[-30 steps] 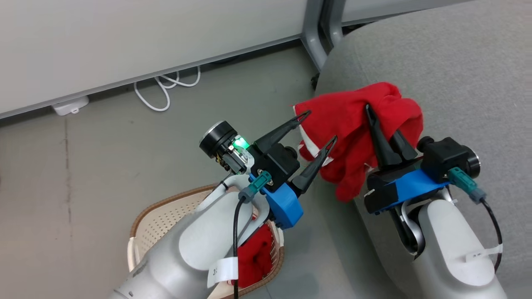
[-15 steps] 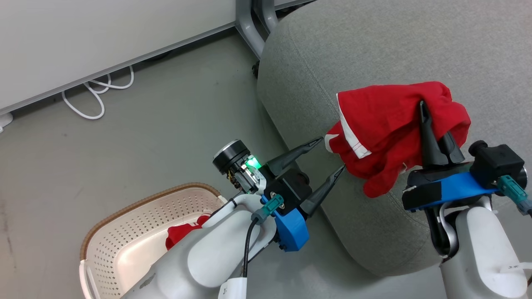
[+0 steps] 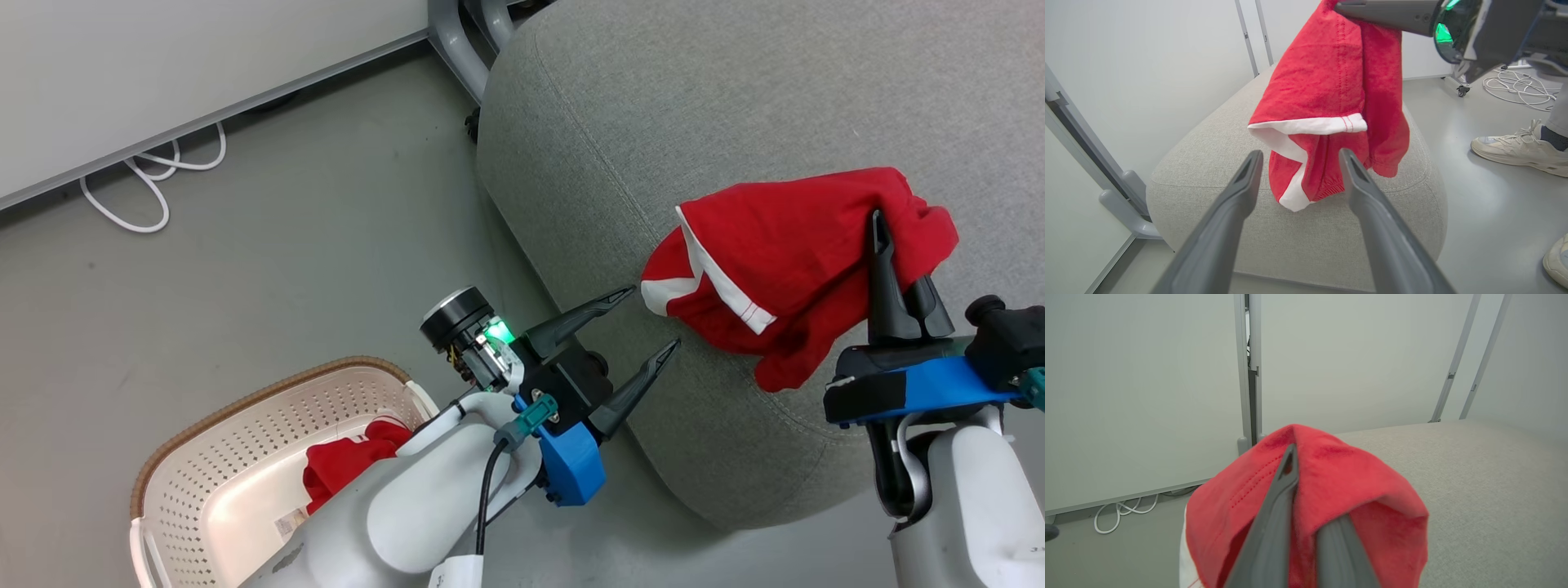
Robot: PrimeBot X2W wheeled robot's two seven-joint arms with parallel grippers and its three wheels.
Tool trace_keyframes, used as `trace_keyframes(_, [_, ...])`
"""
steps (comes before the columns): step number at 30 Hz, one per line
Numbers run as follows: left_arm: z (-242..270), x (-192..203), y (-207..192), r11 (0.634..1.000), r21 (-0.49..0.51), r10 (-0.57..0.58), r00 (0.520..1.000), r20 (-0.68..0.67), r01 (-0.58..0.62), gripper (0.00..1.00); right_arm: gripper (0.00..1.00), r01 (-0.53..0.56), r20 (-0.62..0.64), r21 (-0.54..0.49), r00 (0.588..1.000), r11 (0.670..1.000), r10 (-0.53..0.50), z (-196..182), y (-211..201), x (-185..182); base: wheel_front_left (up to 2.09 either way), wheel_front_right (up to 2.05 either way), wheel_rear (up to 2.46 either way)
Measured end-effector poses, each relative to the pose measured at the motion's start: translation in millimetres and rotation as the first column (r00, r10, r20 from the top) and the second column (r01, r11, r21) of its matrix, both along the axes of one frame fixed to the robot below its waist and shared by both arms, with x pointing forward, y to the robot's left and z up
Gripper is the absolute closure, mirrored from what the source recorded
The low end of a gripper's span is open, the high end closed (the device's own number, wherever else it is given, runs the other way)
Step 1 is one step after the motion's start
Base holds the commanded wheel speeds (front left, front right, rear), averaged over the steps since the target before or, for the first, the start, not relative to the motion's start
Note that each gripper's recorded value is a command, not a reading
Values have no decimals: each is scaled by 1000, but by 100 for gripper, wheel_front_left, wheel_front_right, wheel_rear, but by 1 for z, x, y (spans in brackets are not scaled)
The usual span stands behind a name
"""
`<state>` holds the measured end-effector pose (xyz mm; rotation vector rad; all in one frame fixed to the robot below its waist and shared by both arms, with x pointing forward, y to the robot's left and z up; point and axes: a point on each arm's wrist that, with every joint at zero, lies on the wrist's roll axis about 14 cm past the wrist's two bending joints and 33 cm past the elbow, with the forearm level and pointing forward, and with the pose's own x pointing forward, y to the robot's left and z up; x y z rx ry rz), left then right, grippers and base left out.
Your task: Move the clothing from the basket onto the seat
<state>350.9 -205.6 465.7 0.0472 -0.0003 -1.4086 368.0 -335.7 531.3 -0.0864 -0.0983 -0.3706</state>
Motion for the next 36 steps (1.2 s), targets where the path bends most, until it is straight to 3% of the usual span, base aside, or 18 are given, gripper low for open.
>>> trace_keyframes(6, [0, 11, -1, 1000, -20, 7, 1000, -1, -7, 0, 100, 0, 2, -11, 1000, 1000, 0, 1, -2, 10, 0, 0, 0])
trace_keyframes(13, [-12, 41, 0, 999, -36, 20, 1000, 4, -20, 0, 100, 3, 108, -130, 994, 992, 11, 47, -13, 60, 0, 0, 0])
trace_keyframes(19, [-34, 84, 5, 997, -44, 60, 998, 8, -59, 0, 100, 86, 231, -255, 973, 963, -25, 98, -49, 103, 0, 0, 0])
trace_keyframes(24, [-66, 114, 15, 995, -27, 93, 996, -5, -93, 0, 100, 162, 279, -331, 958, 930, -68, 115, -79, 132, 0, 0, 0])
trace_keyframes(30, [-112, 132, 30, 992, 5, 130, 990, -54, -130, 0, 100, 210, 197, -349, 969, 913, -147, 79, -119, 161, 0, 0, 0])
trace_keyframes(36, [-146, 134, 41, 989, 30, 150, 983, -105, -147, 0, 100, 234, 12, -301, 970, 924, -242, -4, -147, 168, 0, 0, 0])
